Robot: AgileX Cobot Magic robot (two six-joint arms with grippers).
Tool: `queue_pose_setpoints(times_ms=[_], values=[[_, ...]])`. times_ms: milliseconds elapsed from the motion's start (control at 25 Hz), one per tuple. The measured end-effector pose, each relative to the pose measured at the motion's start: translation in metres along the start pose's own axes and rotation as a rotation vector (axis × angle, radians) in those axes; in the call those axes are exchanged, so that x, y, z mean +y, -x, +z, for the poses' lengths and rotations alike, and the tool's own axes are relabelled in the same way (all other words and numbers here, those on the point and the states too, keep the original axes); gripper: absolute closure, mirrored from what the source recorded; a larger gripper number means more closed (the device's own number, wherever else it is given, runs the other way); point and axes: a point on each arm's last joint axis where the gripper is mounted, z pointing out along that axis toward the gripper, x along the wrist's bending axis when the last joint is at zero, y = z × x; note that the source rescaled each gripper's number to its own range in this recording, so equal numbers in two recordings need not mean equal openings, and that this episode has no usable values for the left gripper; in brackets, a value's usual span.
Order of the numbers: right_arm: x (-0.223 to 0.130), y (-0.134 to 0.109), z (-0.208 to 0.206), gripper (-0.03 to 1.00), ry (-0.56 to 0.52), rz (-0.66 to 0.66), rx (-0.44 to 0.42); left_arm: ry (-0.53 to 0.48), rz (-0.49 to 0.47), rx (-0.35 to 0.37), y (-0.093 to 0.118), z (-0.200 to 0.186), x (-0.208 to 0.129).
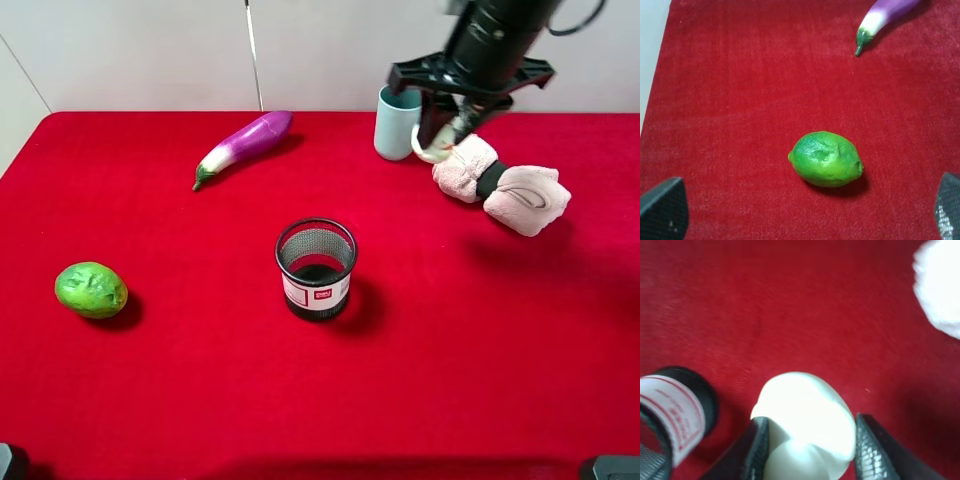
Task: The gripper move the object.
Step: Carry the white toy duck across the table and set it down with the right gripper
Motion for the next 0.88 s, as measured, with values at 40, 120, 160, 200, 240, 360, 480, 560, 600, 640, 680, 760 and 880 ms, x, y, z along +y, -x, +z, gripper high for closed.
queue_pose_setpoints(times_ms=[40,120,160,200,240,360,480,560,600,640,680,760,880], values=[[0.004,-0.006,0.000,0.95,0.004,-0.016,0.004,0.000,0.000,0.000,0.000,0.000,0.000],[0.011,-0.017,0.001,0.95,0.015,-0.042,0.012,0.000,0.000,0.000,0.000,0.000,0.000],[0.014,-0.023,0.003,0.95,0.012,-0.054,0.014,0.000,0.000,0.000,0.000,0.000,0.000],[0.018,-0.028,0.005,0.95,0.013,-0.067,0.017,0.000,0.000,0.000,0.000,0.000,0.000],[0.021,-0.033,0.006,0.95,0.013,-0.077,0.020,0.000,0.000,0.000,0.000,0.000,0.000],[0.032,-0.049,0.015,0.95,0.014,-0.113,0.027,0.000,0.000,0.000,0.000,0.000,0.000],[0.041,-0.068,0.025,0.95,0.019,-0.149,0.038,0.000,0.000,0.000,0.000,0.000,0.000],[0.047,-0.078,0.031,0.95,0.027,-0.169,0.045,0.000,0.000,0.000,0.000,0.000,0.000],[0.051,-0.084,0.035,0.95,0.031,-0.178,0.048,0.000,0.000,0.000,0.000,0.000,0.000],[0.054,-0.088,0.040,0.95,0.034,-0.186,0.051,0.000,0.000,0.000,0.000,0.000,0.000],[0.057,-0.094,0.043,0.95,0.040,-0.195,0.055,0.000,0.000,0.000,0.000,0.000,0.000],[0.062,-0.102,0.052,0.95,0.040,-0.209,0.059,0.000,0.000,0.000,0.000,0.000,0.000],[0.069,-0.112,0.063,0.95,0.049,-0.227,0.065,0.000,0.000,0.000,0.000,0.000,0.000]])
